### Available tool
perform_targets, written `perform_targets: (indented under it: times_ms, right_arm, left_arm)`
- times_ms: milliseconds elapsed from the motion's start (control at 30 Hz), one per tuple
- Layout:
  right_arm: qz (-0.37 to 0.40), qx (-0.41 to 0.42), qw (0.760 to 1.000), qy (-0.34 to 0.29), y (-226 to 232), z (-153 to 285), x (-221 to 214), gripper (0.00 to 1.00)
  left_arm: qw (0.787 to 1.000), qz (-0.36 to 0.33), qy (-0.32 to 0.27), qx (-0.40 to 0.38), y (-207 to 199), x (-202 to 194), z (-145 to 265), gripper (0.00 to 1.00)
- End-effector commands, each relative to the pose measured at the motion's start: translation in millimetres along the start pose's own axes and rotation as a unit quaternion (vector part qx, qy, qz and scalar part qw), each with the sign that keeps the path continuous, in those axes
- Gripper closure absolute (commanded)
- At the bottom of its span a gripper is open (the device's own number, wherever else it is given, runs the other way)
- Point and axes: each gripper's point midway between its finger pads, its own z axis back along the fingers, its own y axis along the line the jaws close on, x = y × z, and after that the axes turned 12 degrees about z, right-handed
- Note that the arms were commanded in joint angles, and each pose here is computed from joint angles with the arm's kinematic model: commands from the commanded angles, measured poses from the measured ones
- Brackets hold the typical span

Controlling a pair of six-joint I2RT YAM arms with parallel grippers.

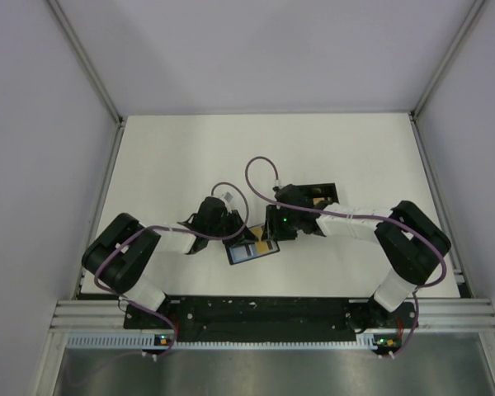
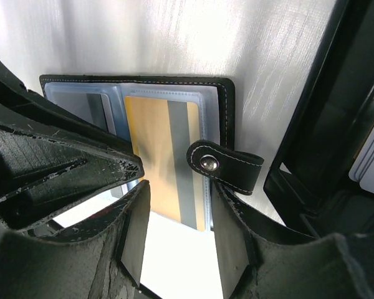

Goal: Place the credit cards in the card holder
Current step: Insert the credit card into the card holder.

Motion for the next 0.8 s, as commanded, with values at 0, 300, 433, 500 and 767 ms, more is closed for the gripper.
perform_targets:
  times_ms: [0, 300, 433, 500, 767]
  right_arm:
    - [0.006, 0.012, 1.0, -0.021, 9, 9, 8, 0.56]
    - [0.006, -0.007, 1.0, -0.023, 2, 10, 7, 0.56]
    - [0.007, -0.03, 0.999, -0.044, -5, 21, 14, 0.56]
    - [0.008, -0.038, 0.998, -0.054, -6, 26, 18, 0.55]
    - [0.002, -0.038, 0.999, -0.032, -9, 18, 7, 0.55]
  left_arm:
    - [1.0, -0.006, 0.001, -0.001, 0, -1, -4, 0.73]
    - [1.0, -0.018, 0.005, -0.007, -6, -3, -5, 0.59]
    - [1.0, -0.022, -0.003, 0.017, 5, -2, -1, 0.59]
    - [0.999, -0.032, -0.007, 0.027, 8, -2, 2, 0.59]
    - [0.999, -0.043, -0.011, 0.03, 6, -1, 8, 0.54]
